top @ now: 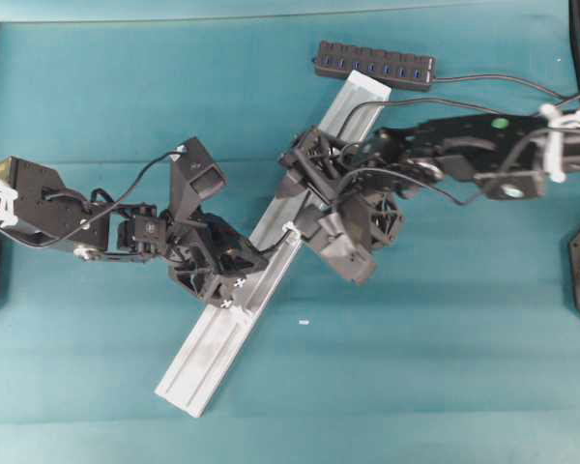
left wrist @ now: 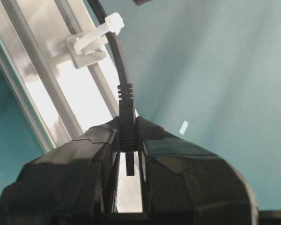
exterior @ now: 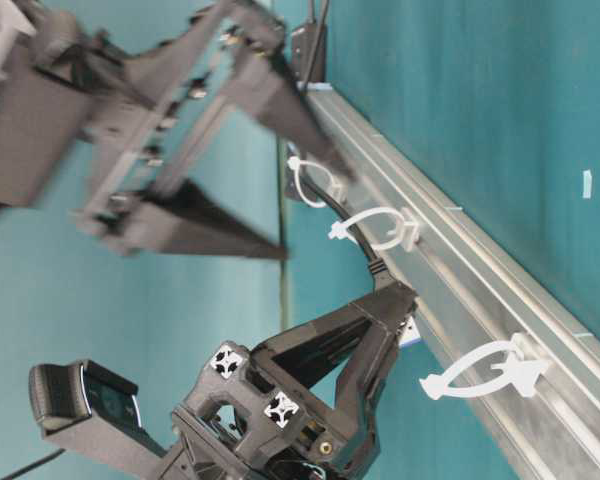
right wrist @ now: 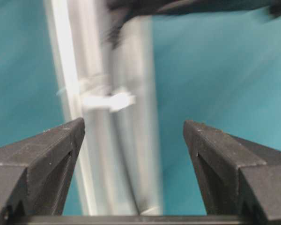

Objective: Pass the USB cable through three rings with both arms.

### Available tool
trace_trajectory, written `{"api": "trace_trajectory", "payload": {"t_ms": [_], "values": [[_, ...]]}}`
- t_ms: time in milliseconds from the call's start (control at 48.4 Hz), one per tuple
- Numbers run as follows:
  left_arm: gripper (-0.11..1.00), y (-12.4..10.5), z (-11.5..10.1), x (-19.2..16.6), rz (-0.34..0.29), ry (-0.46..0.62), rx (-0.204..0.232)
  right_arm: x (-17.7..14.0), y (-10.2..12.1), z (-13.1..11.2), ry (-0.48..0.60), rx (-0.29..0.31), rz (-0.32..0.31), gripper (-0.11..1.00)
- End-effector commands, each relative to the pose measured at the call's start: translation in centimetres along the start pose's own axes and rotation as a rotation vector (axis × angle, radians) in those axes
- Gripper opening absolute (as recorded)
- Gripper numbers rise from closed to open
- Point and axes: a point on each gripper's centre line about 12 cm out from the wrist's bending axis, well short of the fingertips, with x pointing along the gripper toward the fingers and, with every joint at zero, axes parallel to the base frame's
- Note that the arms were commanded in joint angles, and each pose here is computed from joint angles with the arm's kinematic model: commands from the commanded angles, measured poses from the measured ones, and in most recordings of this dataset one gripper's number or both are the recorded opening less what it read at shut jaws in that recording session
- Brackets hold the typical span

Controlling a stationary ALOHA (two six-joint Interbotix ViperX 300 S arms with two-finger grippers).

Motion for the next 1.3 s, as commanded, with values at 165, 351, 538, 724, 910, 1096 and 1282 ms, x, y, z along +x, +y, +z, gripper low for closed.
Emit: {"api": "trace_trajectory", "payload": {"t_ms": [165,351,538,724,910,1096,1282], "values": [[0.11,-1.3,0.7,-0.4,-0.038,-0.024,0.005,-0.3,1.0,1.7,-0.038,0.095,0.0,0.9],[0.11,-1.6,0.5,-0.6,-0.049,-0.023,-0.041,0.1,1.9,3.2,-0.033,0.142,0.098,0.89],[0.11,-1.9,0.4,-0.7,-0.056,-0.02,-0.045,1.2,1.9,3.8,-0.028,0.13,0.128,0.89],[0.11,-1.8,0.2,-0.8,-0.055,-0.017,-0.044,2.7,1.4,3.9,-0.019,0.128,0.14,0.89],[0.11,-2.3,-0.2,-1.0,-0.066,-0.008,-0.038,3.6,1.2,4.1,-0.013,0.127,0.155,0.89],[0.11,-2.3,-0.4,-1.0,-0.066,-0.004,-0.037,3.5,1.5,3.7,-0.006,0.129,0.163,0.84],[0.11,-2.3,-0.4,-1.0,-0.068,-0.004,-0.036,3.6,1.7,3.3,0.001,0.135,0.168,0.84]]}}
